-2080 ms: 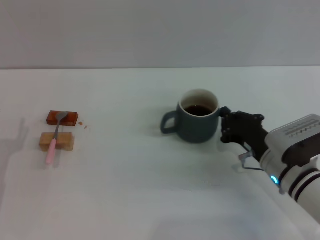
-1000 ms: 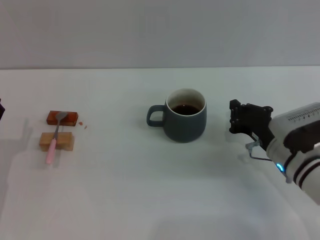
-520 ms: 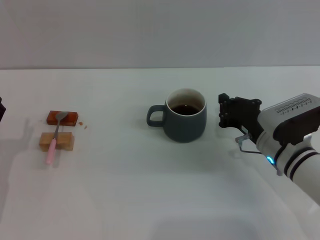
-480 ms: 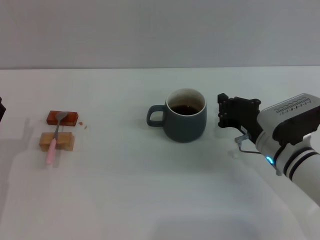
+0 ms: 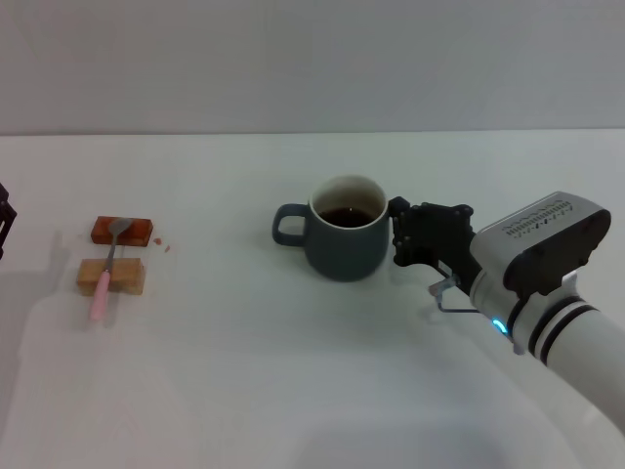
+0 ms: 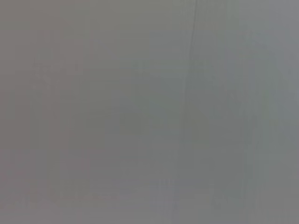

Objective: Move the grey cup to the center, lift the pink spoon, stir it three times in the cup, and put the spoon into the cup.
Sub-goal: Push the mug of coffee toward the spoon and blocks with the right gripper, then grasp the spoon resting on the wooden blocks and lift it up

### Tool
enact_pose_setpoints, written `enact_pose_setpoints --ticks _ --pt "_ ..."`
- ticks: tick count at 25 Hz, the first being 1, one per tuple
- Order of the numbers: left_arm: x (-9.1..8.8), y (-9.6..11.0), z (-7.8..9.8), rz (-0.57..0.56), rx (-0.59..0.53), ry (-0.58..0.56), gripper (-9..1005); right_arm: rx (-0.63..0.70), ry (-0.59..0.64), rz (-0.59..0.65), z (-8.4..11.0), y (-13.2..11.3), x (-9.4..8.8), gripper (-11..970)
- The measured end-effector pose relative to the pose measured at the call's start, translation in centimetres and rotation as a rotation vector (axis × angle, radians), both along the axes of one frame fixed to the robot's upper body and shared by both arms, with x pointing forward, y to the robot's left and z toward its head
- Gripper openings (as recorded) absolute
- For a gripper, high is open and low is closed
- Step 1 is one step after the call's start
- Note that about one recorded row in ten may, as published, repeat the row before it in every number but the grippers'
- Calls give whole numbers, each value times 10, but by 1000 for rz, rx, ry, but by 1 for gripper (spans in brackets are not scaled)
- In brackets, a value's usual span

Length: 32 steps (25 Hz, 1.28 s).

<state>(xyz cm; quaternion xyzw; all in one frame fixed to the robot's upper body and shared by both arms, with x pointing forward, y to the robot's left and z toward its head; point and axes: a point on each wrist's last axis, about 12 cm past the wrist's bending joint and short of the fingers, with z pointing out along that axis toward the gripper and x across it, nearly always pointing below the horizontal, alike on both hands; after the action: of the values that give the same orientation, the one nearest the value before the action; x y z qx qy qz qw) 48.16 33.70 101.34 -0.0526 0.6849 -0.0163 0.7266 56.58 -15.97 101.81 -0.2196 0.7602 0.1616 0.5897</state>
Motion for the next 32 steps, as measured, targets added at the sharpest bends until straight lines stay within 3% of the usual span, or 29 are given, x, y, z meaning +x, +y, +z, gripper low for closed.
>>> enact_pose_setpoints --ticks 10,15,20,21,24,26,27,29,30,32 --pt "0 0 0 -3 2 0 807 -2 1 91 3 22 -5 0" --pt "0 1 0 -2 3 1 808 21 -27 77 3 17 -9 0" --pt "-4 1 -1 -4 6 5 808 90 -118 -42 3 -18 -18 -1" --pt "-6 1 -2 -9 8 7 808 119 -159 -111 2 -37 -25 0" --pt "-12 -1 -3 -21 11 -1 808 137 -200 -170 1 -54 -33 0" --pt "-12 -1 -3 -21 11 -1 808 149 -239 -261 -1 -79 -44 0" --pt "-12 -1 -3 -21 11 -1 807 149 -239 -261 -1 -79 -44 -1" --pt "-18 -3 -3 -37 13 -15 807 143 -241 -324 -4 -94 -50 -1" --pt "-34 -12 -6 -80 5 -17 807 137 -239 -349 -6 -100 -52 -1" --pt "-39 -18 -8 -112 7 -7 807 123 -229 -414 -11 -116 -59 -1"
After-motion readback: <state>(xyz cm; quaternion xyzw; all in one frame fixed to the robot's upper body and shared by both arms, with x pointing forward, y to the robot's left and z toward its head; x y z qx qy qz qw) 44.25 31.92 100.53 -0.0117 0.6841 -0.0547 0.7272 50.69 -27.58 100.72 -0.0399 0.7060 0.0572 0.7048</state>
